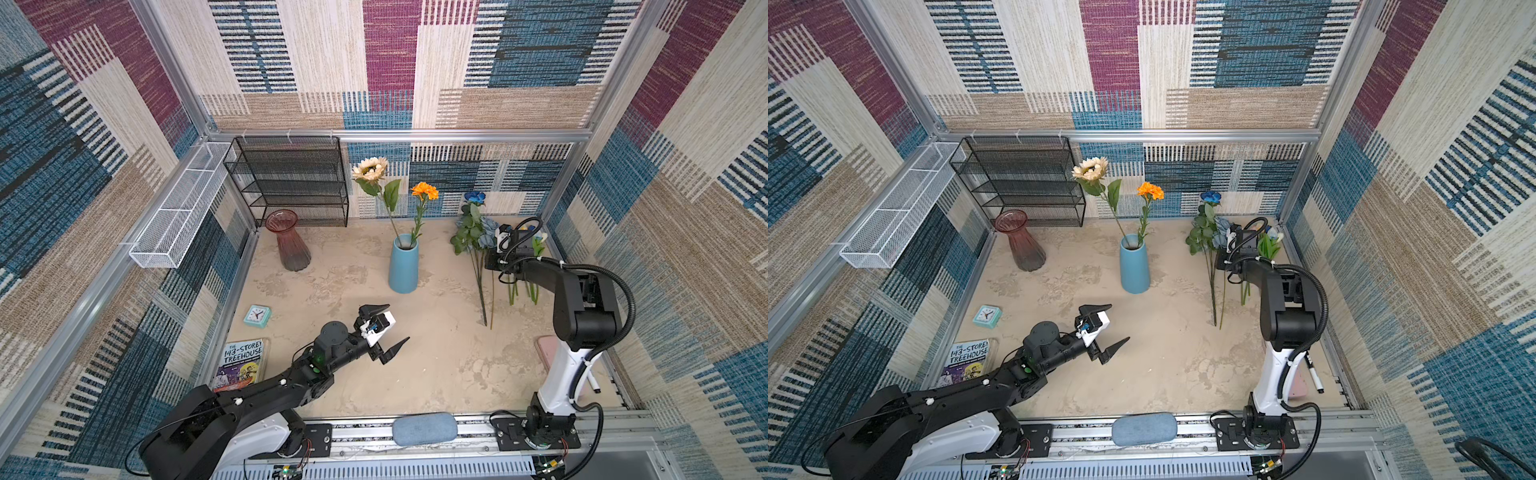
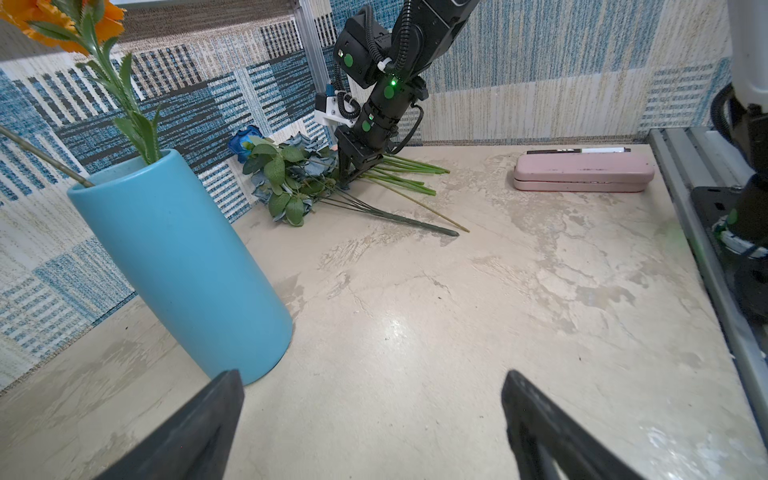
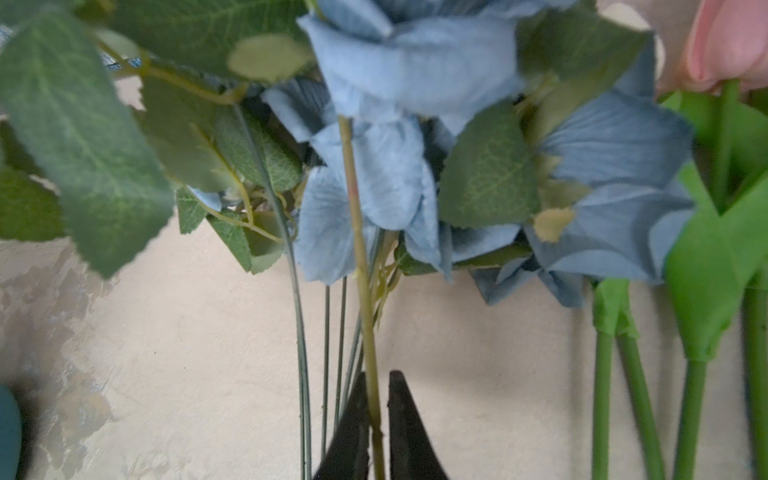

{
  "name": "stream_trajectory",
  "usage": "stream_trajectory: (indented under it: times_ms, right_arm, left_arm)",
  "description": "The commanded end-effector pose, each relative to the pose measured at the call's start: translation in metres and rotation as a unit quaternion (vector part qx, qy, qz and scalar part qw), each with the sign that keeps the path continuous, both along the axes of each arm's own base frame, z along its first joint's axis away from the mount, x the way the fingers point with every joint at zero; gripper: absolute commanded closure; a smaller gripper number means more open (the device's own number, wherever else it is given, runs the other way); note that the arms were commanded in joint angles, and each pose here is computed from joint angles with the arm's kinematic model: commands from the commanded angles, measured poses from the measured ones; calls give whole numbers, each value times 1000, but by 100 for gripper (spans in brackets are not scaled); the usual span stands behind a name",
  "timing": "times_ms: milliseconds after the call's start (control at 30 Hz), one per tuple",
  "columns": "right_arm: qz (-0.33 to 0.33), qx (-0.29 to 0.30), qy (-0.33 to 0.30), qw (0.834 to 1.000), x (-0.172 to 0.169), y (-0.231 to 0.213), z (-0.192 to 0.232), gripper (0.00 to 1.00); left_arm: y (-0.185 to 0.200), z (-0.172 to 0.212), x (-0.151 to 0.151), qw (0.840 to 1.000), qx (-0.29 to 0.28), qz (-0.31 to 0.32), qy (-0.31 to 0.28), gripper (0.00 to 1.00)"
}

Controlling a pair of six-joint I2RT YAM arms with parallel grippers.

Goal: Arrange the flowers into the vase
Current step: 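Reach the right gripper to the blue rose's stem and grasp it, then lift the blue rose high out of the pile with the right gripper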

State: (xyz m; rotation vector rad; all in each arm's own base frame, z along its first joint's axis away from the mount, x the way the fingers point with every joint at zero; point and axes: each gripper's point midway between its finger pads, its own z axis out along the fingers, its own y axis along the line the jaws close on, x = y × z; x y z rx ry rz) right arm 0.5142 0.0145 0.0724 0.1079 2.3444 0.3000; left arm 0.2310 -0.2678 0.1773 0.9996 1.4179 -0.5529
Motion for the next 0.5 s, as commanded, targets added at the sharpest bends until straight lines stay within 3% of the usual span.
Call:
stream_trajectory:
  times_ms: [0, 467]
  right_arm:
    - [17, 4, -24, 1000, 4, 6, 17, 90]
    - [25, -1, -63, 998, 0, 10, 56, 97]
  left_arm:
    - [-2, 6, -2, 1000, -10, -6, -2, 0]
    - [-2, 6, -1, 1000, -10, -6, -4, 0]
